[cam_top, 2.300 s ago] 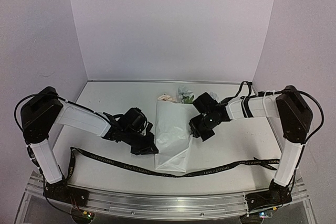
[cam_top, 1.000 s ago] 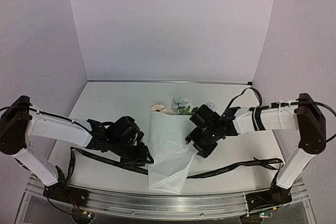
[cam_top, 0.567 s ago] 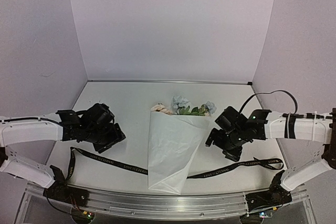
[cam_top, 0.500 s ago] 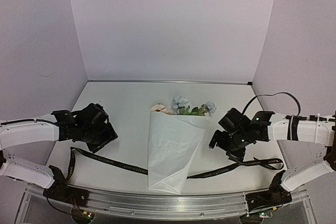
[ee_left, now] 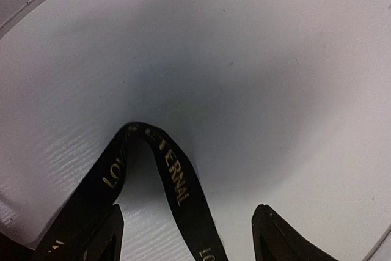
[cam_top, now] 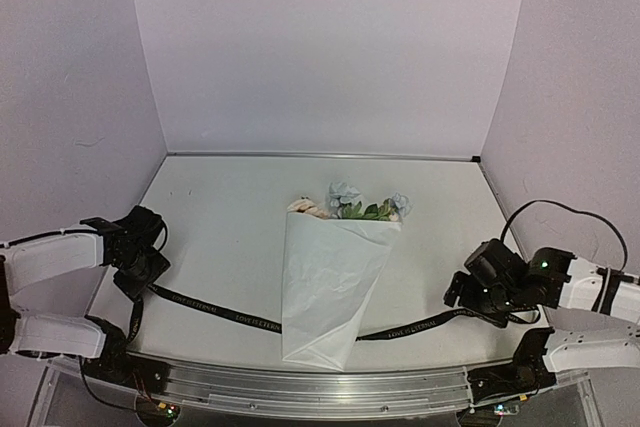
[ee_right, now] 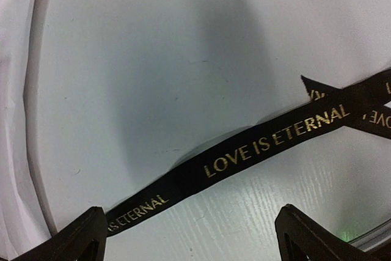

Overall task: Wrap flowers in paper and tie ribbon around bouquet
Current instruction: Adjust the ribbon at the center of the board.

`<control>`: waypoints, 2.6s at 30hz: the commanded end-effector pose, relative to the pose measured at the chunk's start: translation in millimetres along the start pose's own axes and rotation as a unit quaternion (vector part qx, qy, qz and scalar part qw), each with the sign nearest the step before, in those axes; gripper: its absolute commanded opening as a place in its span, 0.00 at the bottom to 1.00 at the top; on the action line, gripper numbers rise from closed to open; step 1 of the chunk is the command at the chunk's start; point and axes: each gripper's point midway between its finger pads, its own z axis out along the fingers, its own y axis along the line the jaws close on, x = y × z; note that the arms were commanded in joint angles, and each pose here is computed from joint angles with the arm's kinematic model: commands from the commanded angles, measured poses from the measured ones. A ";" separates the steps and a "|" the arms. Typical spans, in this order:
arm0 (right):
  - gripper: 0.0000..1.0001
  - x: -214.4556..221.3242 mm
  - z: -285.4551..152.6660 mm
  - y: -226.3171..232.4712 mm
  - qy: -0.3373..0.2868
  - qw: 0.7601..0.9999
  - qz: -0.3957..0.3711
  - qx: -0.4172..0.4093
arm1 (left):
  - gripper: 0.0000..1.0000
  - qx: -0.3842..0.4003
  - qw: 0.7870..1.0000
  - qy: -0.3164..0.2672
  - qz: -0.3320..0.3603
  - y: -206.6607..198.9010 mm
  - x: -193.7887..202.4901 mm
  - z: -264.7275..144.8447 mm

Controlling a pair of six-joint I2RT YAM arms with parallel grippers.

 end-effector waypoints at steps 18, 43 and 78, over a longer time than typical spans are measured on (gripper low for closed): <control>0.96 -13.2 3.1 -49.6 -0.071 0.994 0.010 0.081 | 0.16 -0.011 0.999 0.008 -0.036 -5.6 -24.9 45.3; 0.44 -5.4 51.9 -29.3 -0.105 0.970 0.195 0.098 | 0.00 0.049 0.998 -0.026 0.023 -25.8 -40.9 28.5; 0.00 -75.0 61.8 10.7 -0.022 0.982 0.180 0.053 | 0.00 0.198 0.978 -0.048 0.044 -128.9 -72.1 11.3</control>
